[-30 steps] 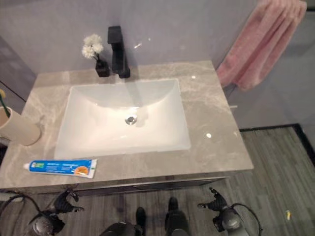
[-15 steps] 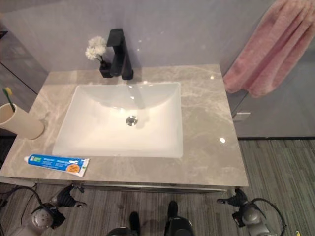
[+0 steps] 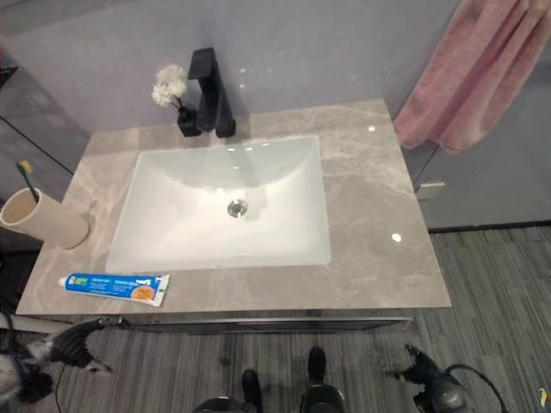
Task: Put brush and paste in cup on sink, flatten towel.
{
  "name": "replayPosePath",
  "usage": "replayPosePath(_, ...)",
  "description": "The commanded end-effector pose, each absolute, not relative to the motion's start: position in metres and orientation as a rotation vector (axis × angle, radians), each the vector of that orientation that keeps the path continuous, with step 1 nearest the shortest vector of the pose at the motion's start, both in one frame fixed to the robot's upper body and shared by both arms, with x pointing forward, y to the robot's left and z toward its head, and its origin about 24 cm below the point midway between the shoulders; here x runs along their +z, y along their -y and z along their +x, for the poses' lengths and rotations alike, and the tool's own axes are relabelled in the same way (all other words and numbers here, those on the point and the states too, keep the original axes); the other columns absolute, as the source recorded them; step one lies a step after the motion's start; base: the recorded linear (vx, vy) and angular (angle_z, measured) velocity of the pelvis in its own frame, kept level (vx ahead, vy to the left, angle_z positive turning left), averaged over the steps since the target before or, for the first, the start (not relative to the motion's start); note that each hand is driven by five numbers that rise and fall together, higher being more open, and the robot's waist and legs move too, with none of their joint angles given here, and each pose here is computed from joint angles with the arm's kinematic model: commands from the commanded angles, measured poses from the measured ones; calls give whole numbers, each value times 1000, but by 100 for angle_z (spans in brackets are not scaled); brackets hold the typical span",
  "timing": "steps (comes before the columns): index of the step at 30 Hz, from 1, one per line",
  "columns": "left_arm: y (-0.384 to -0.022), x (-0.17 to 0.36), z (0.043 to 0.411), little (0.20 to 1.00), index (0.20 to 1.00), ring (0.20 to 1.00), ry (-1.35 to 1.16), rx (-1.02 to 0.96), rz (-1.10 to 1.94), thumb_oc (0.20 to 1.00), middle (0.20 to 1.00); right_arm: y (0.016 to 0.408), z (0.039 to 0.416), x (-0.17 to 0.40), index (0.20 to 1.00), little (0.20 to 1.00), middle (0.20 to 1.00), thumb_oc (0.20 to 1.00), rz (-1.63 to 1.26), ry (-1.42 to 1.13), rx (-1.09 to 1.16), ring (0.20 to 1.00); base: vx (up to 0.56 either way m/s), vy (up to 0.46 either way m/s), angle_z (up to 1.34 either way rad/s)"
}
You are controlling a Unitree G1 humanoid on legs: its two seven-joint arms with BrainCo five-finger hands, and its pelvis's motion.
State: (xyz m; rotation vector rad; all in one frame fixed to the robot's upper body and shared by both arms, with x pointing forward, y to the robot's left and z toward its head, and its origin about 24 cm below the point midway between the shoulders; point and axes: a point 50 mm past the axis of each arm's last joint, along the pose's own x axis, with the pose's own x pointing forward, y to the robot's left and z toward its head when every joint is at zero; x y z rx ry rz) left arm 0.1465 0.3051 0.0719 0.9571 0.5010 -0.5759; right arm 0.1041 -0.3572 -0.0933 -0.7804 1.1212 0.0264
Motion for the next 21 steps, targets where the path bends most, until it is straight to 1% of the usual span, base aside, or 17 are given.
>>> replayPosePath(1,-317,119,160,1000,1000,1000,-422,-521,931,1000,1000,363,81,-104,1000,1000,1000,1000,-838,-1292,89,1000,0,53,1)
replayPosePath(2,-317,120,160,1000,1000,1000,-423,-519,931,1000,1000,362,82,-104,1000,1000,1000,1000,-838,-1291,91,1000,-22,88,6)
replayPosePath(3,-308,135,165,1000,1000,1000,-360,-538,880,1000,1000,360,70,-110,1000,1000,1000,1000,-809,-1348,87,1000,-25,47,8)
replayPosePath(6,-296,157,171,1000,1000,1000,-261,-553,804,1000,1000,349,58,-120,1000,1000,1000,1000,-731,-1374,71,1000,-10,36,17)
replayPosePath(7,-296,158,171,1000,1000,1000,-261,-553,804,1000,1000,349,58,-120,1000,1000,1000,1000,-730,-1373,72,1000,7,35,16)
replayPosePath(8,-288,170,176,1000,1000,1000,-187,-561,767,1000,1000,342,55,-124,1000,1000,1000,1000,-680,-1377,62,1000,6,24,11)
replayPosePath(10,-285,175,178,1000,1000,1000,-158,-563,759,1000,1000,339,56,-126,1000,1000,1000,1000,-671,-1374,70,1000,3,34,5)
replayPosePath(11,-281,185,182,1000,1000,1000,-101,-563,735,1000,1000,334,58,-128,1000,1000,1000,1000,-661,-1365,84,1000,2,32,4)
replayPosePath(14,-278,193,184,1000,1000,1000,-37,-543,709,1000,1000,329,62,-130,1000,1000,1000,1000,-641,-1347,91,1000,9,22,0)
replayPosePath(16,-281,202,189,1000,1000,1000,30,-489,724,1000,1000,323,64,-132,1000,1000,1000,1000,-613,-1330,84,1000,18,26,-5)
replayPosePath(20,-286,205,193,1000,1000,1000,47,-449,756,1000,1000,319,64,-134,1000,1000,1000,1000,-592,-1329,78,1000,8,26,-4)
replayPosePath(21,-292,204,195,1000,1000,1000,16,-422,860,1000,1000,319,64,-134,1000,1000,1000,1000,-585,-1331,72,1000,3,19,-3)
